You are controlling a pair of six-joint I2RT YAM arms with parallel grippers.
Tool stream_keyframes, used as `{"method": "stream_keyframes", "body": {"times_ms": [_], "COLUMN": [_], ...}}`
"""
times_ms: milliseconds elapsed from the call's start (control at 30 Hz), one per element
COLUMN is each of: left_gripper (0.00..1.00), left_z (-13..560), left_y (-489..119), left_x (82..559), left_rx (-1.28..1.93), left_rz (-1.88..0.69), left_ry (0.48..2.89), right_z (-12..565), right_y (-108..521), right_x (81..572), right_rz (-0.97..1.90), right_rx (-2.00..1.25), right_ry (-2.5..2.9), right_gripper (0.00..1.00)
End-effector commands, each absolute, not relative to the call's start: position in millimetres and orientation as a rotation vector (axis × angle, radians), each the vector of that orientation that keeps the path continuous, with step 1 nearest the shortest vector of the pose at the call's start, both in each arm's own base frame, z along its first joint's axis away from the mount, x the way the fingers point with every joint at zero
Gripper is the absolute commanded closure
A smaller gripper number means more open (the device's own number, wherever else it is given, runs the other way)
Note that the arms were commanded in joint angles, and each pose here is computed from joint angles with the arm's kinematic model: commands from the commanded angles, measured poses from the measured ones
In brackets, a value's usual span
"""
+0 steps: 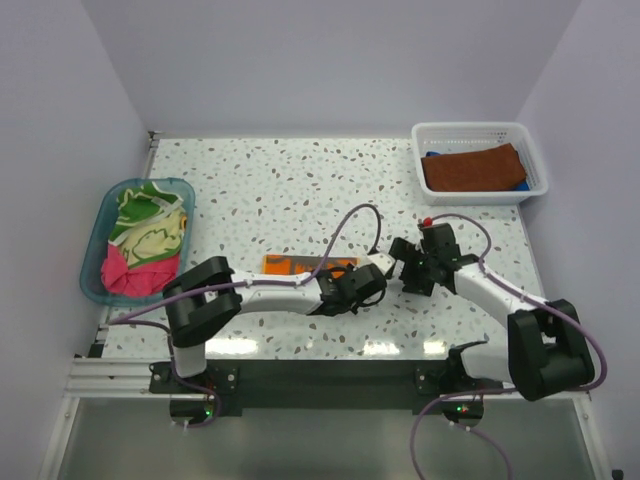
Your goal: Fold and stack the towels
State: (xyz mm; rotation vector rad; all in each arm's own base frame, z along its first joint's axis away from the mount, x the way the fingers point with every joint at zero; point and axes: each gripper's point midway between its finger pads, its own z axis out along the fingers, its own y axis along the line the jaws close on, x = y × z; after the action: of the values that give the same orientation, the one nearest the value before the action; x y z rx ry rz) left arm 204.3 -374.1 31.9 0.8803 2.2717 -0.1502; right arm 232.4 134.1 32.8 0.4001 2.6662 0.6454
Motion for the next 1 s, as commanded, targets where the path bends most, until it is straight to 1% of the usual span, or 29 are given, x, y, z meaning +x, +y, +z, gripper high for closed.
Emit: {"method": "stream_keyframes", "body": {"times_ms": [0,133,233,433,567,600,667,700,767,800,867,900,933,967], "left_gripper": [1.00,1.00,1.00,1.00,1.00,1.00,1.00,0.99,0.96,0.88,0.76,0.68,0.63,0.56], "left_z": [69,78,81,87,85,83,77,74,72,73,81,83,89,92], "left_y": [-386,-387,-385,-385,-388,-389,-391,-390,-389,-389,-388,-385,-384,-381], "left_x": [210,210,210,215,217,217,215,214,213,214,217,218,221,225], "left_rx": [0.787,0.776,0.762,0.711,0.684,0.683,0.680,0.681,0.659,0.652,0.623,0.610,0.593,0.576], "left_rz": [-0.291,-0.317,-0.314,-0.315,-0.319,-0.324,-0.328,-0.326,-0.324,-0.323,-0.331,-0.325,-0.339,-0.350], "left_ry": [2.225,2.216,2.214,2.205,2.214,2.218,2.236,2.244,2.260,2.260,2.253,2.259,2.252,2.258], "right_z": [42,37,29,8,-1,-1,3,5,12,13,20,23,25,30], "right_y": [163,180,187,217,233,234,235,235,236,235,234,233,230,229], "right_x": [245,250,250,235,228,229,234,236,243,247,254,260,262,267], "right_rz": [0.841,0.936,0.957,1.002,1.058,1.060,1.057,1.047,1.025,0.998,0.965,0.936,0.906,0.874], "right_rx": [0.438,0.484,0.537,0.543,0.556,0.553,0.527,0.517,0.461,0.449,0.390,0.371,0.361,0.320], "right_ry": [2.604,2.597,2.617,2.701,2.713,2.712,2.698,2.695,2.689,2.687,2.690,2.673,2.679,2.683], "right_gripper": [0.01,0.01,0.01,0.02,0.07,0.14,0.21,0.30,0.42,0.57,0.74,0.94,1.00,1.00]}}
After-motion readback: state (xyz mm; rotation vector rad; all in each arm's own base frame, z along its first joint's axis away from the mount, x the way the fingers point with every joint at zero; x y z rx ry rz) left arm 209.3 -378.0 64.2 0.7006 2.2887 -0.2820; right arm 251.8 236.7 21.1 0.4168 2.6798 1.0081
